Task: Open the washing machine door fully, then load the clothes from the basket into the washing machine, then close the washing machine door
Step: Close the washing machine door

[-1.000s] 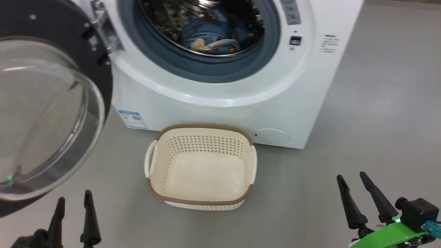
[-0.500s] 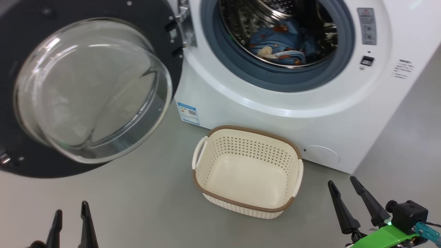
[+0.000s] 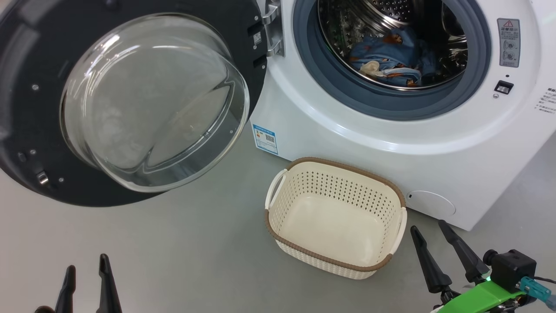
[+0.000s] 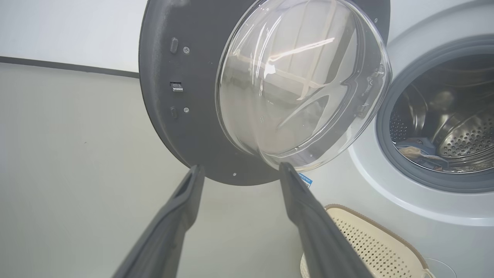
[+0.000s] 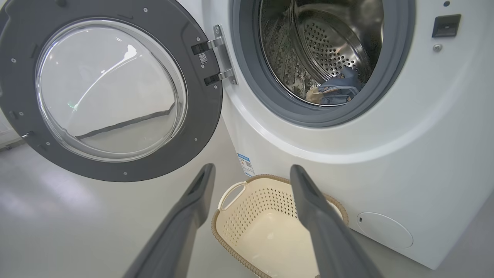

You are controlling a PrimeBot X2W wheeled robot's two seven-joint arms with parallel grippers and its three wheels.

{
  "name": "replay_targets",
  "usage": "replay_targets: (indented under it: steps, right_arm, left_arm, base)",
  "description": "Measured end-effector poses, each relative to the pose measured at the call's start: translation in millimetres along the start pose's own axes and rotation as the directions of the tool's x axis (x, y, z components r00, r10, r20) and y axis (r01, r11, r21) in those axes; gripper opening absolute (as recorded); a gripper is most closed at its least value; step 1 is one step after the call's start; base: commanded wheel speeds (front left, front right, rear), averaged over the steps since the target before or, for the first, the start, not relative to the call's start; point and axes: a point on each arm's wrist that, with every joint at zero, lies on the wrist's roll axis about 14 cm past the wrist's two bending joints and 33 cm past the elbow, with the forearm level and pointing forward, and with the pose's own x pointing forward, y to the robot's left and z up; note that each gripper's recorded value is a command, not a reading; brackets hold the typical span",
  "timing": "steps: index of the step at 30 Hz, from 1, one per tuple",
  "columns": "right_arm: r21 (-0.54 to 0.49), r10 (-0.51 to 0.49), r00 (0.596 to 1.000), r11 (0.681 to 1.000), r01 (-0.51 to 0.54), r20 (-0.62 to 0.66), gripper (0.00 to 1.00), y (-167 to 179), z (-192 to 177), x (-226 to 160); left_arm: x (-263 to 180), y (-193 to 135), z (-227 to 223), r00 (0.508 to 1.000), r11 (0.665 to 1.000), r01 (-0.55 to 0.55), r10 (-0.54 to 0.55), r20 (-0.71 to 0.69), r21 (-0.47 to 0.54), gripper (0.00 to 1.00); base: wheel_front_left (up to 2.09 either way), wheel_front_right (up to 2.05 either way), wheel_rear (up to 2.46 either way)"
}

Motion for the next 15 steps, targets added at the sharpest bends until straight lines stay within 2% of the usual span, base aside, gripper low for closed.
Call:
replay_targets:
  steps: [4, 5, 6, 7, 11, 15]
  right_arm:
    - [0.0, 0.004, 1.0, 1.0, -0.004, 0.004, 1.0, -0.1, 1.3, 2.9]
    - [0.001, 0.003, 1.0, 1.0, -0.003, 0.006, 1.0, -0.4, 1.6, 3.0]
    - [0.001, 0.0, 1.0, 1.0, 0.0, 0.006, 1.0, -1.2, 1.7, 2.7]
    - [0.001, -0.002, 1.0, 1.0, 0.002, 0.007, 1.0, -1.9, 2.0, 2.4]
    - [0.008, -0.027, 0.999, 1.0, 0.027, 0.019, 1.0, -7.7, 4.9, -1.4]
    - [0.015, -0.071, 0.997, 0.997, 0.07, 0.034, 1.0, -19.6, 8.7, -7.5]
  left_arm:
    - [0.3, -1.3, -1.1, 1.0, 1.0, 0.001, -0.001, -0.004, -0.002, 1.0]
    - [0.5, -1.6, -1.2, 1.0, 1.0, 0.001, -0.001, -0.004, -0.009, 0.67]
    - [0.8, -1.6, -0.5, 1.0, 1.0, 0.001, -0.001, -0.002, -0.015, 0.2]
    - [1.7, -1.4, 2.2, 1.0, 1.0, 0.0, 0.0, 0.007, -0.021, 0.0]
    - [13.4, 9.9, 36.4, 0.993, 0.998, -0.024, 0.031, 0.117, -0.063, 0.0]
    - [34.7, 11.2, 97.2, 0.952, 0.999, -0.005, 0.015, 0.305, -0.034, 0.0]
  base:
    - [0.0, 0.0, 0.0]
    - [0.0, 0.0, 0.0]
    - [0.0, 0.0, 0.0]
    - [0.0, 0.0, 0.0]
    - [0.0, 0.0, 0.0]
    - [0.0, 0.0, 0.0]
